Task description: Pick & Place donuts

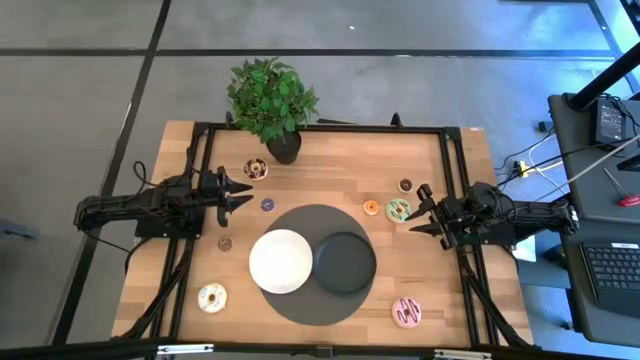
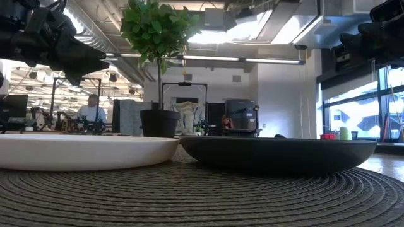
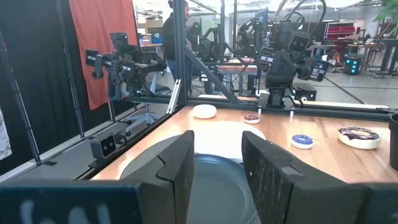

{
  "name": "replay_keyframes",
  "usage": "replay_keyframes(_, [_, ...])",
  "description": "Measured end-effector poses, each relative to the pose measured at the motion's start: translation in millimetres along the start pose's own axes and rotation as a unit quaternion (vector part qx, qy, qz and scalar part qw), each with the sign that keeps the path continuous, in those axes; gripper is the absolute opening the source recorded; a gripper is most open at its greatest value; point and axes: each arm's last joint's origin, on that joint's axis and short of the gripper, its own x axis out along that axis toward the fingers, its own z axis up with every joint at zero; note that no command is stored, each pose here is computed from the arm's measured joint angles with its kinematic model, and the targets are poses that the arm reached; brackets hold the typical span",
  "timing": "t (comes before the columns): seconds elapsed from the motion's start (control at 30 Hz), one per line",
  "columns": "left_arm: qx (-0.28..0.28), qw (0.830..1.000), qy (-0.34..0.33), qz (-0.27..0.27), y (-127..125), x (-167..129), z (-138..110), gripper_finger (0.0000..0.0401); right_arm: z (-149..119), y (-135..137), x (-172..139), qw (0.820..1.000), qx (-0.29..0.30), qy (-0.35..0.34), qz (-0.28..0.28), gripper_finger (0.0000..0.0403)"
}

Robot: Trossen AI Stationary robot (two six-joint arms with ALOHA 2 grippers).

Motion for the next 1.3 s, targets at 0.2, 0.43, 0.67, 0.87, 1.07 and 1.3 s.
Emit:
replay_keyframes(0.2, [0.0, 1.0, 0.0, 0.0, 0.0, -0.1, 0.1, 0.0149, 0.0, 0.0, 0.0, 1.0, 0.0, 0.0, 0.0, 0.0136])
replay_keyframes(0.43, [0.0, 1.0, 0.0, 0.0, 0.0, 0.0, 0.1, 0.0152, 0.1, 0.0, 0.0, 1.0, 0.0, 0.0, 0.0, 0.0136])
replay_keyframes(0.67, [0.0, 1.0, 0.0, 0.0, 0.0, 0.0, 0.1, 0.0149, 0.1, 0.0, 0.0, 1.0, 0.0, 0.0, 0.0, 0.0136])
replay_keyframes(0.87, [0.0, 1.0, 0.0, 0.0, 0.0, 0.0, 0.0, 0.0149, 0.1, 0.0, 0.0, 1.0, 0.0, 0.0, 0.0, 0.0136])
replay_keyframes(1.07, [0.0, 1.0, -0.001, 0.003, 0.1, 0.0, 0.2, 0.0148, 0.0, 0.0, 0.0, 1.0, 0.0, 0.0, 0.0, 0.0136])
replay_keyframes(1.3, [0.0, 1.0, -0.005, 0.013, 0.7, 0.0, 0.6, 0.0151, 0.3, 0.0, 0.0, 1.0, 0.0, -0.001, 0.0, 0.0136])
